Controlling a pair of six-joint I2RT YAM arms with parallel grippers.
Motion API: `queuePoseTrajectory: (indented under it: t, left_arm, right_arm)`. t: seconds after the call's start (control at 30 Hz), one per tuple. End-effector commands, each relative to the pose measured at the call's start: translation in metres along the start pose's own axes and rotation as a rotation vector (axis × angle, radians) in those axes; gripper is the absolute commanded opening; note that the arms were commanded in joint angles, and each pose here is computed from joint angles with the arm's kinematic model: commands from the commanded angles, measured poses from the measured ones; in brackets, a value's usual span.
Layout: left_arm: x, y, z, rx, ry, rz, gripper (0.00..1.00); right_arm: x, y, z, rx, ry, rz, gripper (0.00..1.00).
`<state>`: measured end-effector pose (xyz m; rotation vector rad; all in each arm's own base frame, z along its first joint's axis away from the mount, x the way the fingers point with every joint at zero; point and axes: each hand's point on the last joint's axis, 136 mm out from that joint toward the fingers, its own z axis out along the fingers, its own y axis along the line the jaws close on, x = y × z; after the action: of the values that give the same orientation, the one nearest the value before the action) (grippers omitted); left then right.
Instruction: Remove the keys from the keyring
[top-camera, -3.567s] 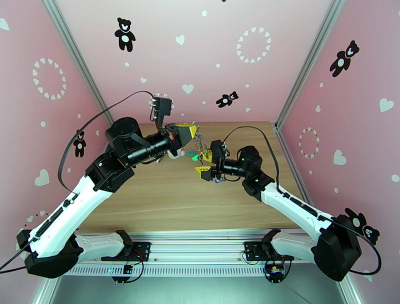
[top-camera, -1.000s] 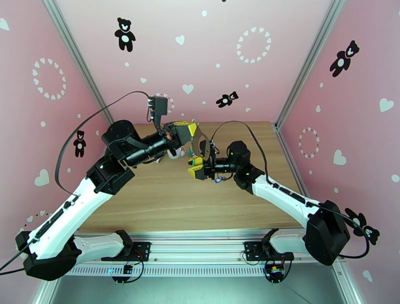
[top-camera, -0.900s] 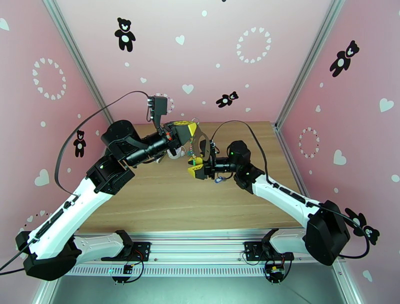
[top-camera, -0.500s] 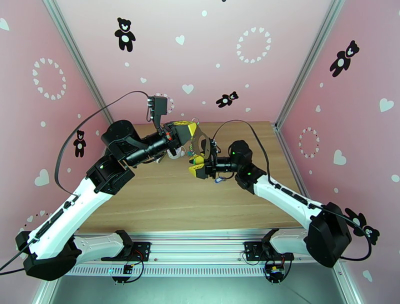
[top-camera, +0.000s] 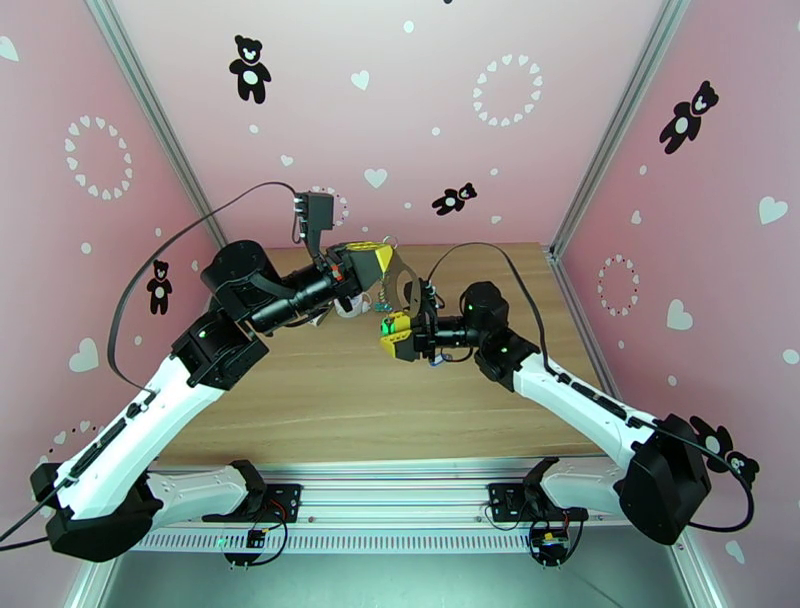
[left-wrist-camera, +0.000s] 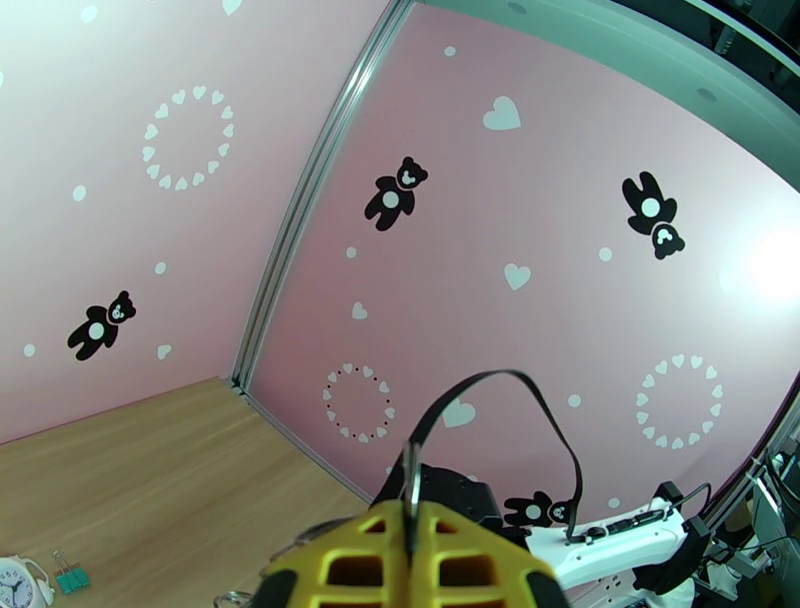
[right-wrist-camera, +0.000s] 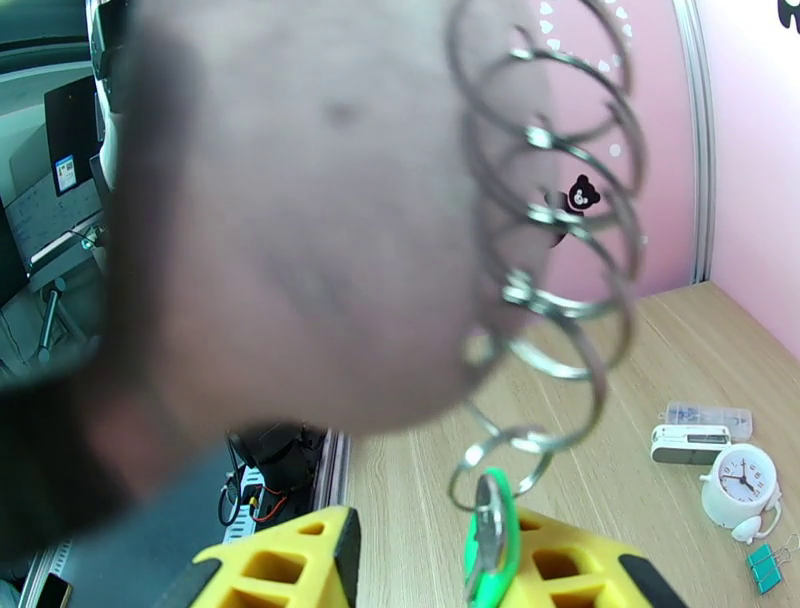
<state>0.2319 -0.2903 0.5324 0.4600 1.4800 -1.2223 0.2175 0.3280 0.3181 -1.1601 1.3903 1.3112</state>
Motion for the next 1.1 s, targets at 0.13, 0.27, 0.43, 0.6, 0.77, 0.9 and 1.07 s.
queuePoseTrajectory:
  t: [0.13, 0.27, 0.43, 0.6, 0.77, 0.9, 1.07]
  left_arm:
    - [-0.014, -0.013, -0.007, 0.052, -0.05, 0.013, 0.0]
    - [-0.015, -0.013, -0.008, 0.058, -0.063, 0.004, 0.0]
    - [-0.016, -0.015, -0.009, 0.066, -0.072, -0.004, 0.0]
    - [-0.016, -0.015, -0.009, 0.069, -0.076, -0.006, 0.0]
    - [-0.016, -0.014, -0.009, 0.067, -0.076, -0.008, 0.0]
    - [-0.016, -0.014, -0.011, 0.06, -0.079, -0.001, 0.0]
    - [-0.017, -0.009, -0.015, 0.024, -0.087, 0.013, 0.0]
  right_arm:
    - [-0.016, -0.003, 0.002, 0.025, -0.024, -0.047, 0.32]
    - [-0.024, -0.003, 0.002, 0.027, -0.055, -0.057, 0.31]
    - [-0.03, -0.003, 0.003, 0.02, -0.066, -0.052, 0.29]
    - [-0.033, -0.004, 0.003, 0.03, -0.072, -0.056, 0.24]
    - [-0.03, -0.009, 0.003, 0.054, -0.067, -0.048, 0.18]
    - [-0.03, -0.009, 0.002, 0.059, -0.063, -0.042, 0.09]
    - [-0.026, -0.012, -0.001, 0.096, -0.036, -0.036, 0.04]
